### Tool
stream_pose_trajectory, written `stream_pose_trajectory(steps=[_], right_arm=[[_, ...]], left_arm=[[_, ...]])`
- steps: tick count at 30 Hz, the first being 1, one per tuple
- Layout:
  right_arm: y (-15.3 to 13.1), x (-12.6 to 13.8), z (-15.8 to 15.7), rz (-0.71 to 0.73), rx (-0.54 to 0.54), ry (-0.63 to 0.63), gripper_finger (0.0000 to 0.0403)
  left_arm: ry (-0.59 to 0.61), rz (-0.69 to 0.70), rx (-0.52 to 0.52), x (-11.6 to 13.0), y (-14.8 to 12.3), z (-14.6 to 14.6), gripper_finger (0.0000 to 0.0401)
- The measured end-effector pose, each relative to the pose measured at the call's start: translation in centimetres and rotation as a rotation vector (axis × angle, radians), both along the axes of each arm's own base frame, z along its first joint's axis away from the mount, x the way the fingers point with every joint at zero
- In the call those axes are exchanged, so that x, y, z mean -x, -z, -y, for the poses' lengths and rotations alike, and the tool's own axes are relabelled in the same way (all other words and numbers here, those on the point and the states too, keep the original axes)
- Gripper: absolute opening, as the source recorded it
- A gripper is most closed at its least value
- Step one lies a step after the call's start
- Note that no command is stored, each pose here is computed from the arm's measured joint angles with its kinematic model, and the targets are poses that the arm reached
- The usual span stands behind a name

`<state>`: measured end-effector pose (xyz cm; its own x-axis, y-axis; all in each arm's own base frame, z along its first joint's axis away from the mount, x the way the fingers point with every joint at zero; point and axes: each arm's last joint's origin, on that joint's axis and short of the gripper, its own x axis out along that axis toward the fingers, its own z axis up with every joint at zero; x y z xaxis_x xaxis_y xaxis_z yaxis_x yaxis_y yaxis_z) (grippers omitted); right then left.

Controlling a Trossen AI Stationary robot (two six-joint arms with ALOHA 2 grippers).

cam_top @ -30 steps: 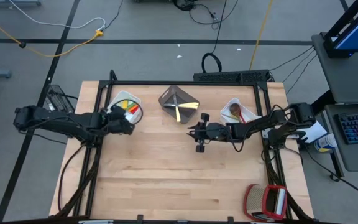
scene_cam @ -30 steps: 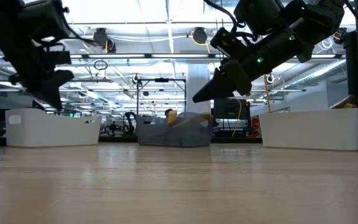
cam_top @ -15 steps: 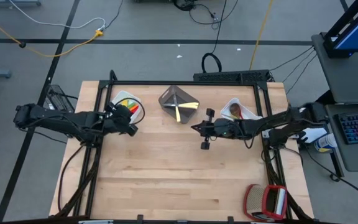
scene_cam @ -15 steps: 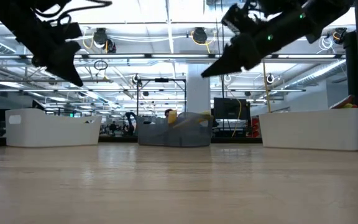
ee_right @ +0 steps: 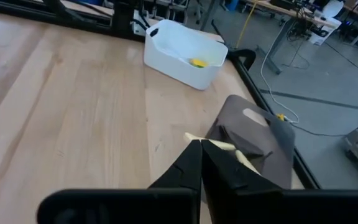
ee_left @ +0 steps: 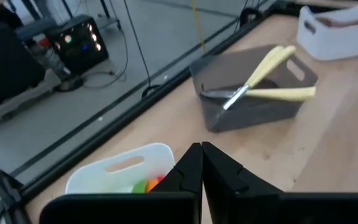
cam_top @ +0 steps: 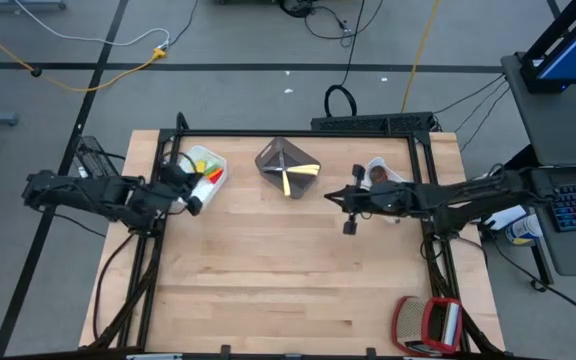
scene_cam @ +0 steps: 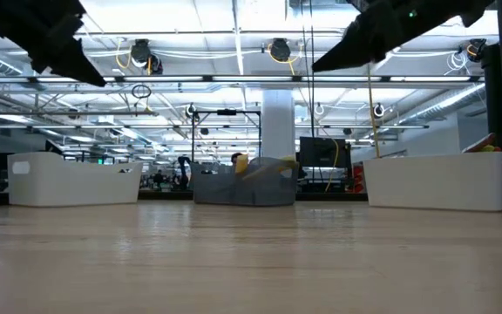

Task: Pick & Place Kitchen Items
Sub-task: Return to Home Position

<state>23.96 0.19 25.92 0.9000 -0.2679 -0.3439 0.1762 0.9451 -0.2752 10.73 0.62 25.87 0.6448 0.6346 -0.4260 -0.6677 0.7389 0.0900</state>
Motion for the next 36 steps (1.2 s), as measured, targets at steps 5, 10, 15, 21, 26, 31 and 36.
stream_pose_trajectory(steps=[5, 10, 15, 21, 26, 31, 36], right_arm=[[-0.7, 1.8, 0.1, 0.058, 0.006, -0.008, 0.0001], [-0.4, 4.3, 0.2, 0.111, 0.004, -0.006, 0.0001], [0.0, 7.0, 0.3, 0.194, -0.006, -0.004, 0.0001], [1.1, 9.6, 0.4, 0.266, -0.026, -0.001, 0.0000], [2.2, 11.0, 0.5, 0.311, -0.048, 0.003, 0.0000], [3.0, 12.2, 0.5, 0.358, -0.051, 0.002, 0.0000], [3.9, 13.0, 0.5, 0.390, -0.031, -0.023, 0.0000]], left_arm=[[0.034, 0.049, -0.034, 1.6, -0.1, 0.0, 0.0004], [0.042, 0.088, -0.042, 2.6, 0.2, -0.1, 0.0008], [0.017, 0.114, -0.056, 3.5, 0.5, -0.3, 0.0007], [0.036, 0.144, -0.085, 3.3, 1.8, -0.2, 0.0003], [0.061, 0.177, -0.118, 2.6, 2.8, -0.1, 0.0010], [0.115, 0.186, -0.168, 1.8, 3.7, 0.1, 0.0002], [0.151, 0.228, -0.217, 1.2, 4.1, 0.3, 0.0011]])
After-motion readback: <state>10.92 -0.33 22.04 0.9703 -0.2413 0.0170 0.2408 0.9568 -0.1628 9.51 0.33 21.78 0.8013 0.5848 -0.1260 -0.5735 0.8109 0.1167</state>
